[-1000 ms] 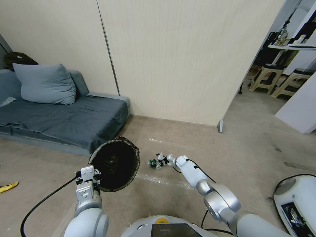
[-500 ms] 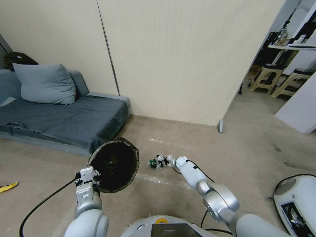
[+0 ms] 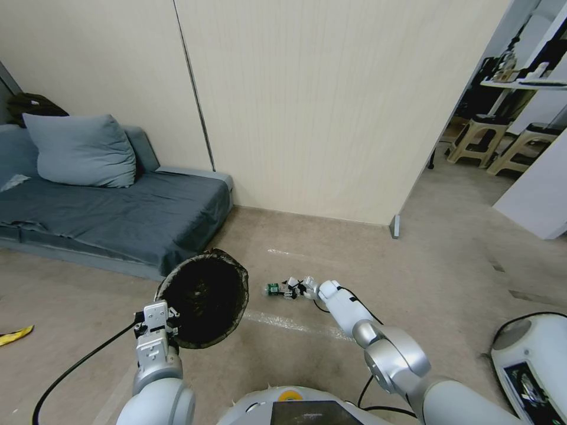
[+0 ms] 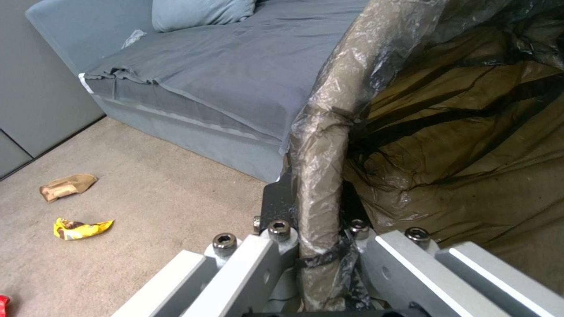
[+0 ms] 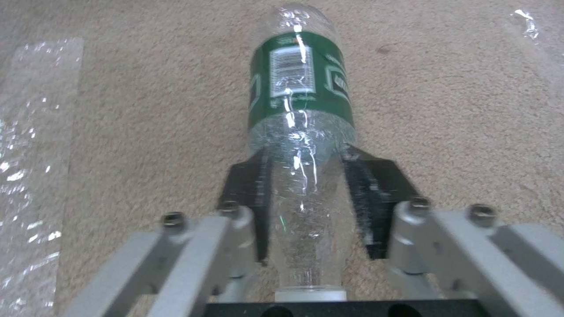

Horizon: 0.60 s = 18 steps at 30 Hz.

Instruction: Pick up the trash bin, then pick up the garbage from the floor and place it into the trash bin.

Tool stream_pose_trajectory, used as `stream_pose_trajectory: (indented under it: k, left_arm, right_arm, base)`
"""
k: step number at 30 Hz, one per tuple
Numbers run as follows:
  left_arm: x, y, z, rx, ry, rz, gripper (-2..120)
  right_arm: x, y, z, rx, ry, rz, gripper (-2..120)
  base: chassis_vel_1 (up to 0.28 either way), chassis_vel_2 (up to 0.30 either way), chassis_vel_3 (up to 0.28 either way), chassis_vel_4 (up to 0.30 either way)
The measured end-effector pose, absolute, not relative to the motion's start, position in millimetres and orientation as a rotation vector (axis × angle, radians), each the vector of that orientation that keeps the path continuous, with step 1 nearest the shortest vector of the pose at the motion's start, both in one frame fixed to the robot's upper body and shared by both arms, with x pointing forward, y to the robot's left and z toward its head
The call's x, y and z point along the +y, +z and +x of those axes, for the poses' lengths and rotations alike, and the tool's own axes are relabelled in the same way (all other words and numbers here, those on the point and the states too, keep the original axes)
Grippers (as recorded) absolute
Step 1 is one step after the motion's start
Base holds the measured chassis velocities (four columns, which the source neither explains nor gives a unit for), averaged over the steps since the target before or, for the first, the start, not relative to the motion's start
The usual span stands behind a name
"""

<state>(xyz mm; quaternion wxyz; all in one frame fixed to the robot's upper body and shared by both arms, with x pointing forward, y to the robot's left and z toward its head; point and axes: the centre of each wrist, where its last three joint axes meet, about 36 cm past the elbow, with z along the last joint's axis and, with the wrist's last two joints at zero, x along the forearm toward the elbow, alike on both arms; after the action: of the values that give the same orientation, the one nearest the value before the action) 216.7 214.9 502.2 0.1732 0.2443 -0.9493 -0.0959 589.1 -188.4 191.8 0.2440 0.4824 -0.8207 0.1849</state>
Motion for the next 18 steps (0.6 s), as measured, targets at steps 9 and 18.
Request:
stream_pose_trajectory:
  k: [9, 18]
  left_arm:
    - [214.7, 502.3, 216.8, -2.694, -0.274, 0.691, 0]
    - [214.9, 502.1, 216.5, -2.695, -0.279, 0.685, 0]
  right_arm:
    - [-190.0, 192.9, 591.3, -2.25, 0.474, 1.299, 0]
    - [-188.3, 188.5, 585.7, -2.247, 0.47, 1.318, 0]
  base:
    - [0.0, 0.0, 0.0, 0.0]
    - [0.0, 0.0, 0.0, 0.0]
